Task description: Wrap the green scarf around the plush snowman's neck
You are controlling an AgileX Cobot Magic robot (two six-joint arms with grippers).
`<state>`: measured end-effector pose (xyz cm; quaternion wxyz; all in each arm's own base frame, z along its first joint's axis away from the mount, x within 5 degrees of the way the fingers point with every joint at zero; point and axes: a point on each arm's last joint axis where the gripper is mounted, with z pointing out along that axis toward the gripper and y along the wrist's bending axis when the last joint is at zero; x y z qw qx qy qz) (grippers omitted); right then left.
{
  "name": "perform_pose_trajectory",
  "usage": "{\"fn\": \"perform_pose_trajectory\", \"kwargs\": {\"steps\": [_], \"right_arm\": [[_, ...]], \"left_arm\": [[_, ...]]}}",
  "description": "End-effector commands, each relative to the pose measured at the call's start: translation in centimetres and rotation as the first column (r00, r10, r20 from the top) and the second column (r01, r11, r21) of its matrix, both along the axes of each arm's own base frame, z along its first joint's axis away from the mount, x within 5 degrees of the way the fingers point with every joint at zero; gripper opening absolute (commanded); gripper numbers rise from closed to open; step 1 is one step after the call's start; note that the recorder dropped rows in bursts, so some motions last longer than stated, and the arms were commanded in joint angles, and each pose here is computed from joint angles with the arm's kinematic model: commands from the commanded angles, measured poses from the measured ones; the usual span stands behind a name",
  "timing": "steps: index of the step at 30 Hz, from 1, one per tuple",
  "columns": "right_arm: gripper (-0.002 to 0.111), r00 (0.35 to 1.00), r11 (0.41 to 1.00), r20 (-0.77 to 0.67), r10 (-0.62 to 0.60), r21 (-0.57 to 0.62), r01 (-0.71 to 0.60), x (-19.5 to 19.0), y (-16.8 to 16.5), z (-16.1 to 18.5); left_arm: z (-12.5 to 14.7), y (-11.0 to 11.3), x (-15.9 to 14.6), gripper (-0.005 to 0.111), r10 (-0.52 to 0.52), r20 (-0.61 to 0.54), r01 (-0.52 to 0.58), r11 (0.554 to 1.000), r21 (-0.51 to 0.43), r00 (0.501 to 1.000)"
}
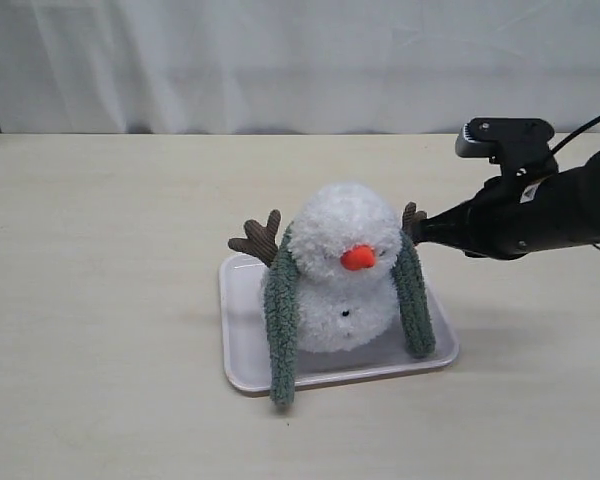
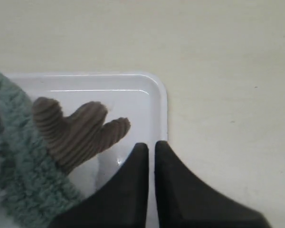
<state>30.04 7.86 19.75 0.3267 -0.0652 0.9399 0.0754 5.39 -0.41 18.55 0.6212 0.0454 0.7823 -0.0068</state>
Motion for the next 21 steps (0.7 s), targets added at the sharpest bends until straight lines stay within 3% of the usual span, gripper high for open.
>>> {"fn": "perform_pose_trajectory", "kwargs": {"steps": [1, 5, 9, 14, 21], "right_arm": [[0.016, 0.996, 0.996, 0.033, 0.078, -0.04, -0.077, -1.3, -0.2, 2.6], [0.037, 0.993, 0.993, -0.004, 0.119, 0.016, -0.119, -2.4, 0.4, 3.4], [0.05, 0.937, 0.937, 0.012, 0.35, 0.004, -0.351, -3.8, 3.8, 3.4], [0.05, 0.908, 0.909, 0.044, 0.416, -0.023, -0.416, -4.0, 6.2, 2.6], [0.05, 0.904, 0.903, -0.004, 0.427, -0.052, -0.427, -3.6, 6.1, 1.3]], "left_arm": [[0.0, 0.0, 0.0, 0.0, 0.0, 0.008, 0.0, 1.0, -0.007, 1.0], [0.0, 0.0, 0.0, 0.0, 0.0, 0.008, 0.0, 1.0, -0.007, 1.0], [0.0, 0.0, 0.0, 0.0, 0.0, 0.008, 0.0, 1.0, -0.007, 1.0], [0.0, 0.0, 0.0, 0.0, 0.0, 0.008, 0.0, 1.0, -0.007, 1.0], [0.0, 0.0, 0.0, 0.0, 0.0, 0.008, 0.0, 1.0, -0.007, 1.0]]}}
